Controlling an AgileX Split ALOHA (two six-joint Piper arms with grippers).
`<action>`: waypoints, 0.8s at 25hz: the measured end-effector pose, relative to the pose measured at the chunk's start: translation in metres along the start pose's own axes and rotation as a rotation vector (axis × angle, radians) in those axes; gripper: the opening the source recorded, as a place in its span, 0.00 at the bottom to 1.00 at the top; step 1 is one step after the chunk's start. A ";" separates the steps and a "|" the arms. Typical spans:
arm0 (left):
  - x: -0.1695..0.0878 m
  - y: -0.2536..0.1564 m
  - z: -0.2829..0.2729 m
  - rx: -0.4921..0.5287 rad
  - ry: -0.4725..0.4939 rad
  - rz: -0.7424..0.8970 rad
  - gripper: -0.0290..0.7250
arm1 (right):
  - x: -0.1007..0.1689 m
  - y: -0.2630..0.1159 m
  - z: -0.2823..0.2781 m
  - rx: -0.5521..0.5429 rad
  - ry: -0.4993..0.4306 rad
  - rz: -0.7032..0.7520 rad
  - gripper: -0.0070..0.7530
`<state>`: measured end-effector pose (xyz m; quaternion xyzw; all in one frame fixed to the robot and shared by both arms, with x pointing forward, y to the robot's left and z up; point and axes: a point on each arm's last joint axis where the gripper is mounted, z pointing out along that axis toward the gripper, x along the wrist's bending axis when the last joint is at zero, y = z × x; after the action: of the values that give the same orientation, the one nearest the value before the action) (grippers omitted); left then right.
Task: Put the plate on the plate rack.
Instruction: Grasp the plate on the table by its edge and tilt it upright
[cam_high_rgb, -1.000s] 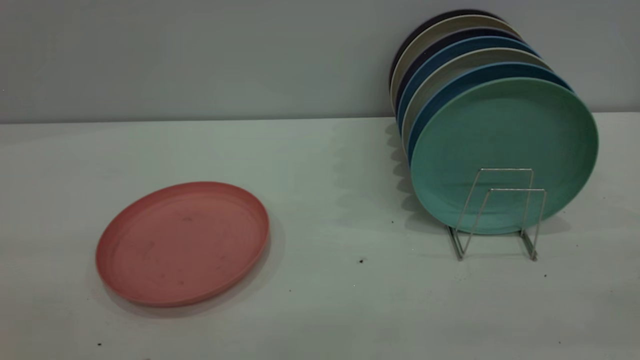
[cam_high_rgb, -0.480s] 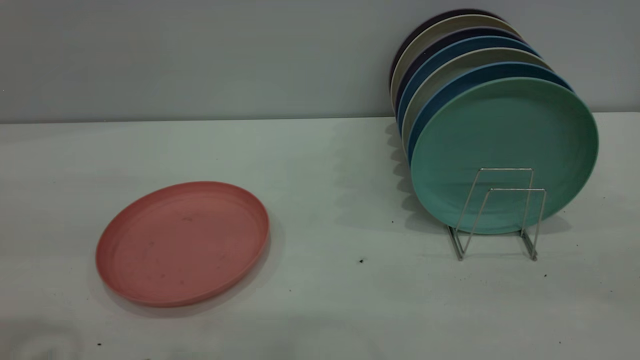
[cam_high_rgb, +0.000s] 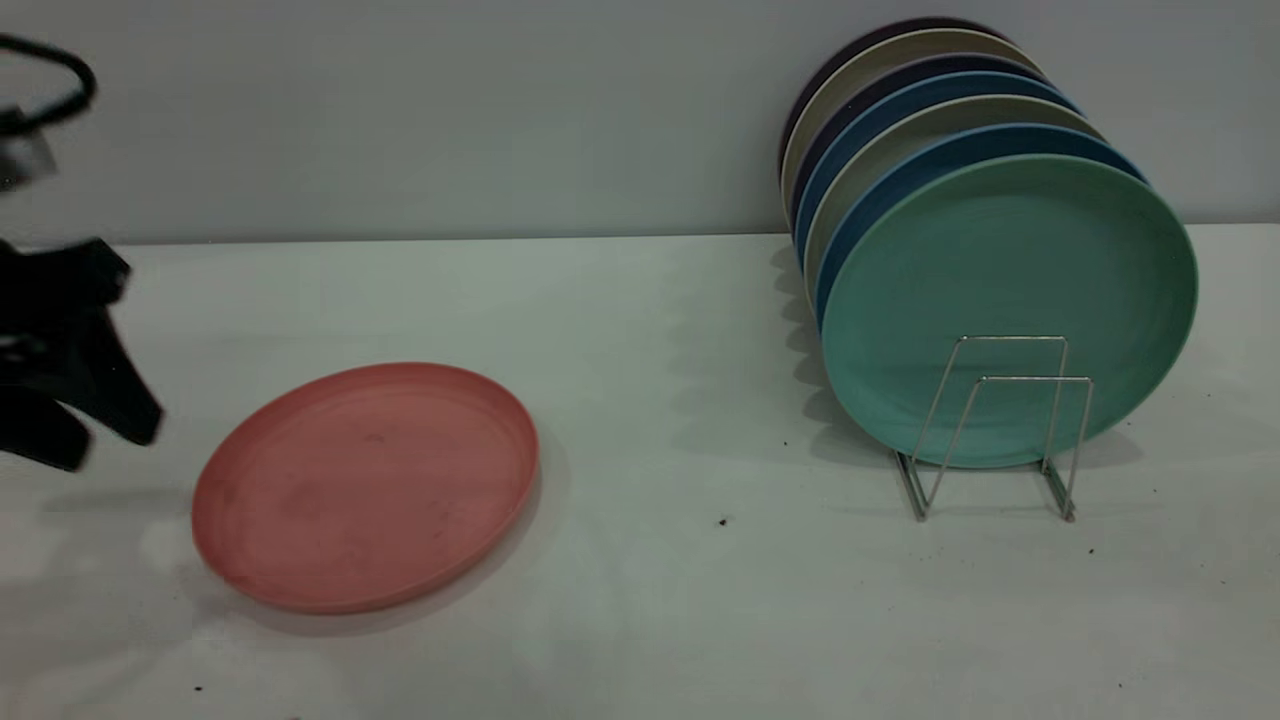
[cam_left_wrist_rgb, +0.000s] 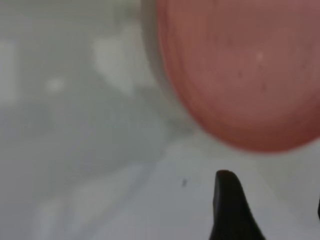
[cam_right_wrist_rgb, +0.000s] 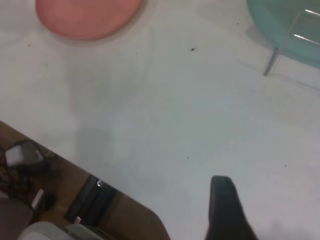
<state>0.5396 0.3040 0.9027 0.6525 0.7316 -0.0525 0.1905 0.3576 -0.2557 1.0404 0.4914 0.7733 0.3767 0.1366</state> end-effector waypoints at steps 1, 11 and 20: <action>0.002 0.003 0.007 -0.007 -0.016 -0.010 0.63 | 0.000 0.000 0.000 -0.001 -0.001 -0.003 0.63; 0.024 -0.001 0.064 0.052 0.008 -0.095 0.63 | 0.000 0.001 0.000 -0.007 -0.005 -0.006 0.63; 0.030 -0.003 0.086 0.044 -0.015 -0.150 0.63 | -0.001 0.001 0.000 -0.013 -0.009 -0.006 0.63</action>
<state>0.5524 0.3038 0.8121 0.5994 0.7757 -0.0877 0.1771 0.3588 -0.2561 1.0411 0.4898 0.7717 0.3791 0.1444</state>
